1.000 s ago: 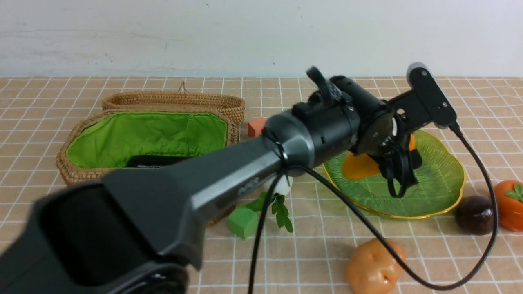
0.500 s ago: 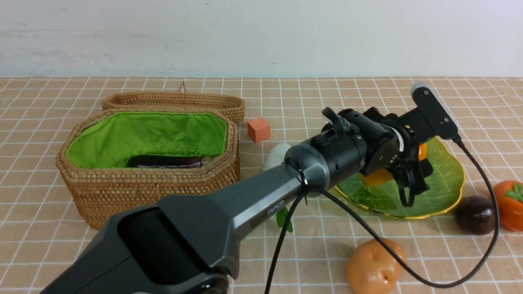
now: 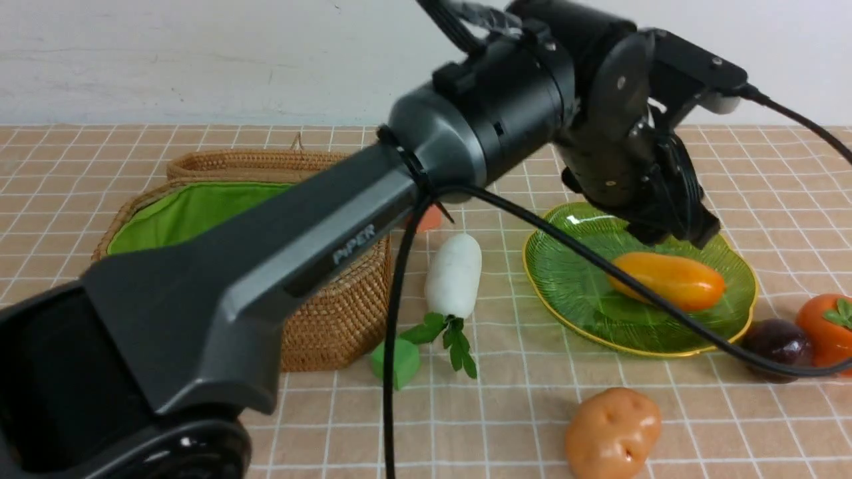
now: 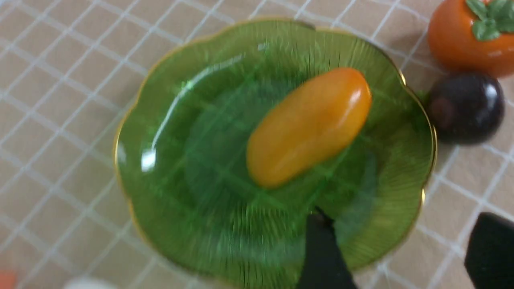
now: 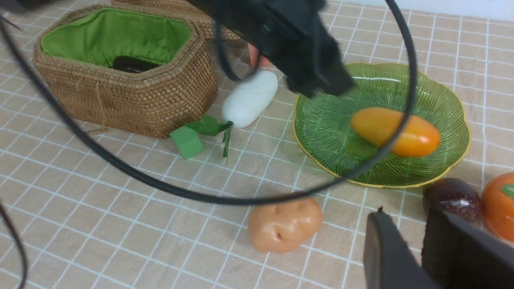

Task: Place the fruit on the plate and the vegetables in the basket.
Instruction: Take a daikon with your left arm and place it on the basket on the left.

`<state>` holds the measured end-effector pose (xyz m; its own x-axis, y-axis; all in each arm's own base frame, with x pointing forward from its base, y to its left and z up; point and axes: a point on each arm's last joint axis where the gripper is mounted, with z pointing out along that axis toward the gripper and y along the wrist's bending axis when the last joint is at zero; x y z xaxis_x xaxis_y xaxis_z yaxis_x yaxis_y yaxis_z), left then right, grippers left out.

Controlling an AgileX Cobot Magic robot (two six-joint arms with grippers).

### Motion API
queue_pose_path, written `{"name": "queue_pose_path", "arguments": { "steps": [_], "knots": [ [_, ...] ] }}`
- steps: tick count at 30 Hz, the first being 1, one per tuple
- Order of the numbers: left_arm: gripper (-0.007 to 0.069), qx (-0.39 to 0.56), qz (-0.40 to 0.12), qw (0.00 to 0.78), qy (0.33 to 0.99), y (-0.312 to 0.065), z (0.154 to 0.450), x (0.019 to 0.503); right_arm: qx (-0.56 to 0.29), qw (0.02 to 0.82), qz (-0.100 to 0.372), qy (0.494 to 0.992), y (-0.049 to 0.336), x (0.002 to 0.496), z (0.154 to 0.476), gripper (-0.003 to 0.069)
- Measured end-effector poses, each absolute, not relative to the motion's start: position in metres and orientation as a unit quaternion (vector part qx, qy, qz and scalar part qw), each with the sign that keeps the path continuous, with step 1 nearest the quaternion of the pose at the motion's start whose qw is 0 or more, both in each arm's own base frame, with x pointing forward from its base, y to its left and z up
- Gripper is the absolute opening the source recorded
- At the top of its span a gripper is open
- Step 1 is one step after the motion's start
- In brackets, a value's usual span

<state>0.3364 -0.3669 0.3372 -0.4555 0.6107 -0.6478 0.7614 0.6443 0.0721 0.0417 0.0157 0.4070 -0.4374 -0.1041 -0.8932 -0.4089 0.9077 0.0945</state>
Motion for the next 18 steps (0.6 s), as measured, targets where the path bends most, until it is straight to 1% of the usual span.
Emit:
{"name": "queue_pose_path", "arguments": {
  "steps": [1,2,3,5,6,8,9,10,11,15,16,18],
  "knots": [
    [0.0328,0.403,-0.099,0.317,0.853,-0.362,0.339,0.335,-0.154,0.508,0.150,0.834,0.016,0.042,0.407,0.0165],
    [0.0264,0.394,-0.070,0.296,0.867,-0.355,0.337,0.334,-0.154,0.508,0.150,0.834,0.016,0.042,0.407,0.0165],
    [0.0241,0.382,-0.050,0.287,0.877,-0.350,0.332,0.336,-0.154,0.508,0.151,0.834,0.016,0.042,0.407,0.0166],
    [0.0243,0.369,-0.025,0.273,0.888,-0.348,0.318,0.341,-0.154,0.507,0.152,0.834,0.016,0.042,0.407,0.0168],
    [0.0256,0.360,-0.015,0.266,0.894,-0.346,0.309,0.345,-0.154,0.507,0.152,0.834,0.016,0.042,0.407,0.0169],
    [0.0320,0.344,0.008,0.246,0.906,-0.340,0.288,0.355,-0.154,0.504,0.152,0.836,0.016,0.041,0.406,0.0172],
    [0.0335,0.342,0.010,0.242,0.908,-0.340,0.284,0.357,-0.154,0.504,0.152,0.836,0.016,0.041,0.406,0.0172],
    [0.0365,0.331,0.014,0.236,0.914,-0.336,0.279,0.362,-0.154,0.502,0.152,0.837,0.016,0.041,0.406,0.0174],
    [0.0419,0.310,0.019,0.228,0.923,-0.328,0.270,0.372,-0.154,0.499,0.151,0.840,0.016,0.041,0.405,0.0175],
    [0.0549,0.253,0.028,0.215,0.943,-0.308,0.246,0.399,-0.155,0.494,0.153,0.842,0.016,0.040,0.405,0.0176],
    [0.0570,0.245,0.031,0.217,0.945,-0.304,0.240,0.405,-0.155,0.493,0.156,0.842,0.016,0.040,0.405,0.0176],
    [0.0587,0.238,0.032,0.220,0.946,-0.302,0.232,0.411,-0.155,0.492,0.158,0.842,0.017,0.040,0.405,0.0178]
  ]
}}
